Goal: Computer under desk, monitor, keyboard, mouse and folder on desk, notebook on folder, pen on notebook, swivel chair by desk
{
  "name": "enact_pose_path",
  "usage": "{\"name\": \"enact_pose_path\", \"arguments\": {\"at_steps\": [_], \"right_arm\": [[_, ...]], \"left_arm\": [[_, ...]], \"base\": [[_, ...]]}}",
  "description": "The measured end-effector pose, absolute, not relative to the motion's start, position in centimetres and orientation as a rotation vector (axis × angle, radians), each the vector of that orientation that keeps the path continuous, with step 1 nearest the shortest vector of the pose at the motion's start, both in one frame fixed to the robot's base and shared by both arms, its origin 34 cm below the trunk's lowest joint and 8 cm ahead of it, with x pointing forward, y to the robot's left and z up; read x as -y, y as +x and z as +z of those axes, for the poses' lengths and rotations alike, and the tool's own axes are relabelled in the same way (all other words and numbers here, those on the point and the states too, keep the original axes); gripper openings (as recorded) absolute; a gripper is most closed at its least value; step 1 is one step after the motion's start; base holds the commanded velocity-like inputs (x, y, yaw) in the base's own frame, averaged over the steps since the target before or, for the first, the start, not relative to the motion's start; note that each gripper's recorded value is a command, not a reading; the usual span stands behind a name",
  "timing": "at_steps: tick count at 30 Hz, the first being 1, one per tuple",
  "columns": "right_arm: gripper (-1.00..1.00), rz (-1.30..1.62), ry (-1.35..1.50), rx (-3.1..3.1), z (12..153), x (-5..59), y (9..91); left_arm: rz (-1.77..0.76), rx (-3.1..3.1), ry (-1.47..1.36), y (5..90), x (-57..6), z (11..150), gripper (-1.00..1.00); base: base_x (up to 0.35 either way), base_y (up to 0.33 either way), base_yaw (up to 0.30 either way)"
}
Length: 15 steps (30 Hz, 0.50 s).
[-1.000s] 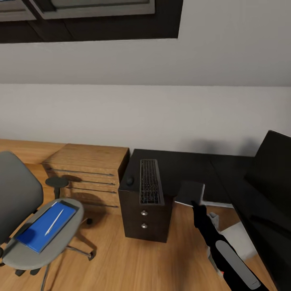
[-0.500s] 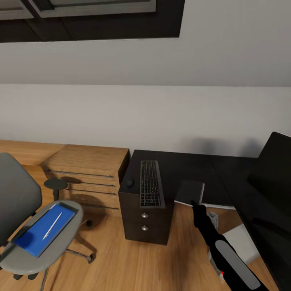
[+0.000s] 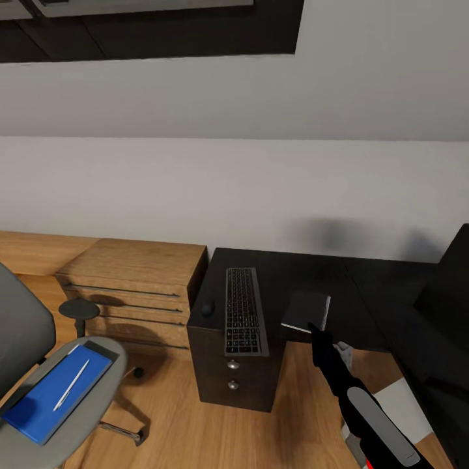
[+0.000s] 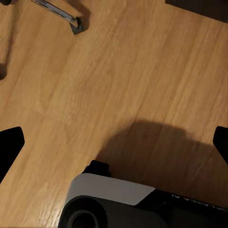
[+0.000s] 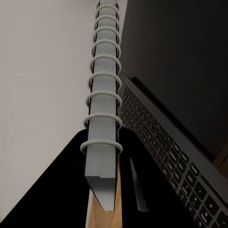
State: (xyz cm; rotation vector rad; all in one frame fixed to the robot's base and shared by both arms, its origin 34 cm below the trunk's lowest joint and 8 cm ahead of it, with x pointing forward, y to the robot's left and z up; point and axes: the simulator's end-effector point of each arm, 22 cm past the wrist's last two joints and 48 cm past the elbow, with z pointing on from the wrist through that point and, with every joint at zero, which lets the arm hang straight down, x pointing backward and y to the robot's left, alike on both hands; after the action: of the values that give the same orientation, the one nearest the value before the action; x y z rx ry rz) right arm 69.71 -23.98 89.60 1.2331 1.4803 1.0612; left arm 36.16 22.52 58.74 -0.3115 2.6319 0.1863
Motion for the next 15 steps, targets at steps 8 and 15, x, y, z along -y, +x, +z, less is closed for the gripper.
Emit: {"name": "enact_pose_path", "arguments": {"at_steps": [8,15], "right_arm": [[-1.0,1.047,1.247,-1.478,89.3,24.7,69.8],[-1.0,1.036,1.26,-1.465,88.3,25.5,70.0]], "left_arm": [[0.171,-2.622,-0.324,36.6,-21.7,59.0,1.0],[0.169,-2.622,-0.325,36.7,-21.6,58.1,1.0]], "base": [[0.007,0.0,0.0],[0.0,0.0,0.0]]}}
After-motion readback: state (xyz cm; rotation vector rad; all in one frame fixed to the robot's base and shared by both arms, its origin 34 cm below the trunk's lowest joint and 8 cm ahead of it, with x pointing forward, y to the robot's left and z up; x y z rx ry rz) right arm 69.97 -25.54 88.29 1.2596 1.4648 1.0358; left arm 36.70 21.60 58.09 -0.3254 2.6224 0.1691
